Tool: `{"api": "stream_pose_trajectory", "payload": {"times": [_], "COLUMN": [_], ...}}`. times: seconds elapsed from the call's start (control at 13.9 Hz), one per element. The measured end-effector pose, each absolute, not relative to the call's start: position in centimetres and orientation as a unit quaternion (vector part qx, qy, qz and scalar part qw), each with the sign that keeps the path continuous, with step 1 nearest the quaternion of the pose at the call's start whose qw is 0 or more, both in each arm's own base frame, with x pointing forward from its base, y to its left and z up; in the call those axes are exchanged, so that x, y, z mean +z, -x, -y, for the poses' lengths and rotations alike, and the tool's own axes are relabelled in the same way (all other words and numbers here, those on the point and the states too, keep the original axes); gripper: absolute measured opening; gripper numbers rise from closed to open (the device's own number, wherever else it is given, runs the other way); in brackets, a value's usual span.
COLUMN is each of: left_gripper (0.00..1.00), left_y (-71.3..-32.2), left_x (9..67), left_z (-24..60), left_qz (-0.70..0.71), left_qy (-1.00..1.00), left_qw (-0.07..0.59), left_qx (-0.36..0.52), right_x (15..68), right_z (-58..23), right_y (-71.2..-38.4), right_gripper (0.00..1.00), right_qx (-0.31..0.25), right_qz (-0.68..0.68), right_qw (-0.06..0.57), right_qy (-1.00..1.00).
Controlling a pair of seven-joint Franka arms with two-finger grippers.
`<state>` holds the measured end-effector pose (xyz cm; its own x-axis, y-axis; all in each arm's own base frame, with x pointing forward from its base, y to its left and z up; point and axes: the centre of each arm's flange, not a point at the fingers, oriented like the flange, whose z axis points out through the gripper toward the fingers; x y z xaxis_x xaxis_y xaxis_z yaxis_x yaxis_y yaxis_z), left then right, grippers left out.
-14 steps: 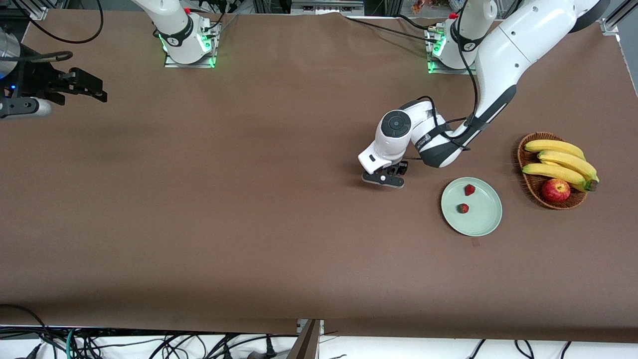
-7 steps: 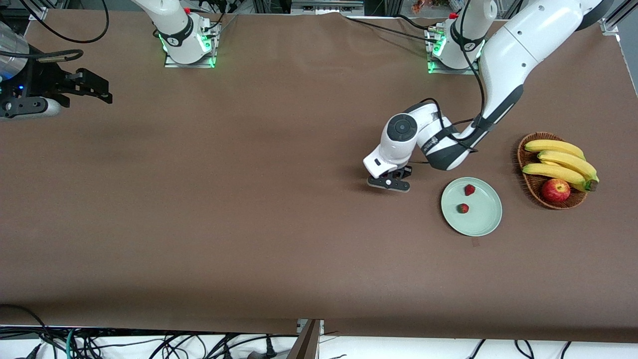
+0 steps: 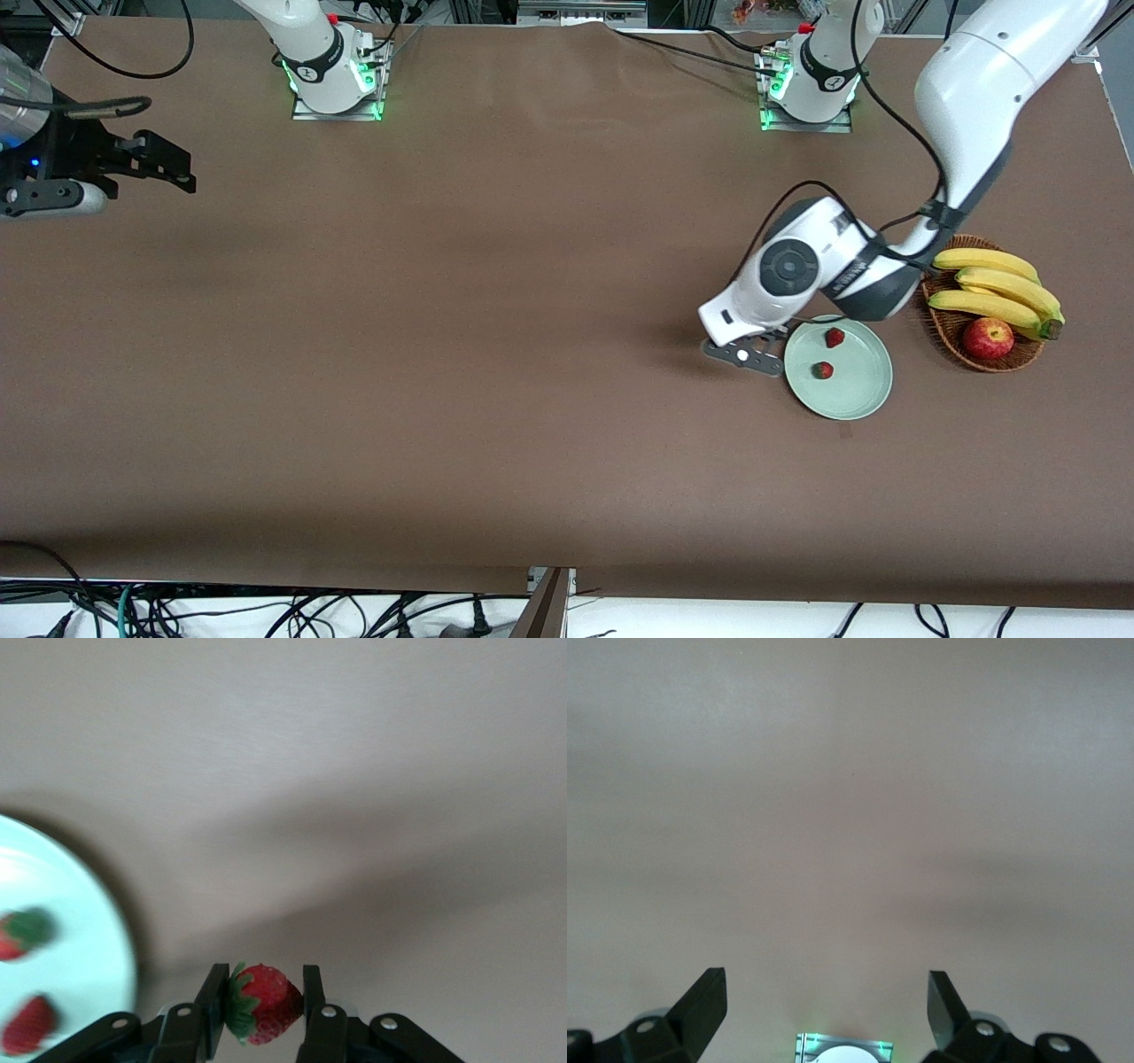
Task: Collect all strawberries into plate
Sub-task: 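Place the strawberry on the plate with the left gripper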
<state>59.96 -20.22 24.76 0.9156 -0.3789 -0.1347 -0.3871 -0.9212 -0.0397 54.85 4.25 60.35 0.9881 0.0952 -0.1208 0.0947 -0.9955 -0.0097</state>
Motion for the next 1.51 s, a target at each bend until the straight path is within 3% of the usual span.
{"api": "stream_pose_trajectory", "payload": {"times": [0.43,1.01,1.15,1.3,1.51], "left_gripper": [0.38,0.38,0.52,0.74,1.00], "left_y": [-62.8,-64.1,-64.1,-64.3,-65.1], "left_x": [24.3,20.4,20.5,21.0,25.0], "left_z": [7.4,-0.4,0.0,0.3,2.6], "left_qz": [-0.289,-0.348,-0.351,-0.353,-0.365], "left_qy": [0.954,0.937,0.935,0.935,0.930], "left_qw": [0.013,0.008,0.007,0.008,0.015], "left_qx": [0.075,0.046,0.044,0.039,0.032], "right_x": [57.9,59.2,59.2,59.2,59.2], "right_z": [-4.9,-5.1,-5.1,-5.1,-5.1], "right_y": [-56.6,-57.5,-57.5,-57.5,-57.5], "right_gripper": [1.00,1.00,1.00,1.00,1.00], "right_qx": [0.073,0.030,0.029,0.029,0.029], "right_qz": [0.051,0.052,0.052,0.052,0.052], "right_qw": [-0.003,-0.001,-0.001,-0.001,-0.001], "right_qy": [0.996,0.998,0.998,0.998,0.998]}}
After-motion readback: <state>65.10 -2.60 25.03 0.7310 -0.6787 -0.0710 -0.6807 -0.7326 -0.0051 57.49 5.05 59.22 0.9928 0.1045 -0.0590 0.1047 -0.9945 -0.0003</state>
